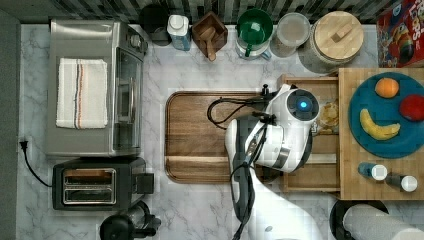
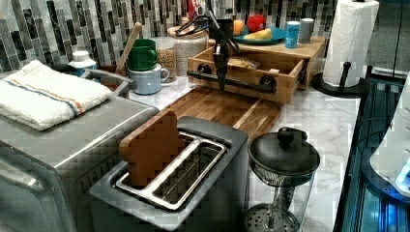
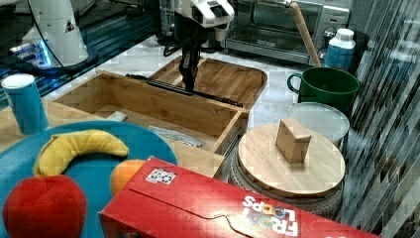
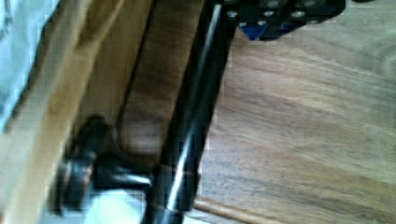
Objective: Close the drawer.
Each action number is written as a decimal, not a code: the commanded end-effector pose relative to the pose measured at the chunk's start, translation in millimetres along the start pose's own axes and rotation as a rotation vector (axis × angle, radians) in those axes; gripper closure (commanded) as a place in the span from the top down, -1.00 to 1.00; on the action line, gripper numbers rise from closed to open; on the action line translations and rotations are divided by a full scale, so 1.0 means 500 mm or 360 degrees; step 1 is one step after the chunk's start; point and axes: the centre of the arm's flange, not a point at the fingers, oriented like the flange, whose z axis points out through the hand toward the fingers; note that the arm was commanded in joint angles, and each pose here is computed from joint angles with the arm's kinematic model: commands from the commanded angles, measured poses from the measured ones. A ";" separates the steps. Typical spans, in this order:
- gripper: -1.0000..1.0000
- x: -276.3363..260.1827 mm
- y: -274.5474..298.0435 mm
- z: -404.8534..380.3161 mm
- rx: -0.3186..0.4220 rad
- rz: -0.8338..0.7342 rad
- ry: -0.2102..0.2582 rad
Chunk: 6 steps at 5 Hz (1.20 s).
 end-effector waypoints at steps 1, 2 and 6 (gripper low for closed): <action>-1.00 -0.138 0.360 -0.089 -0.0094 0.0068 0.0051; -1.00 -0.168 0.427 -0.111 -0.0109 0.0047 0.0023; -1.00 -0.224 0.479 -0.102 -0.0185 0.0199 0.0090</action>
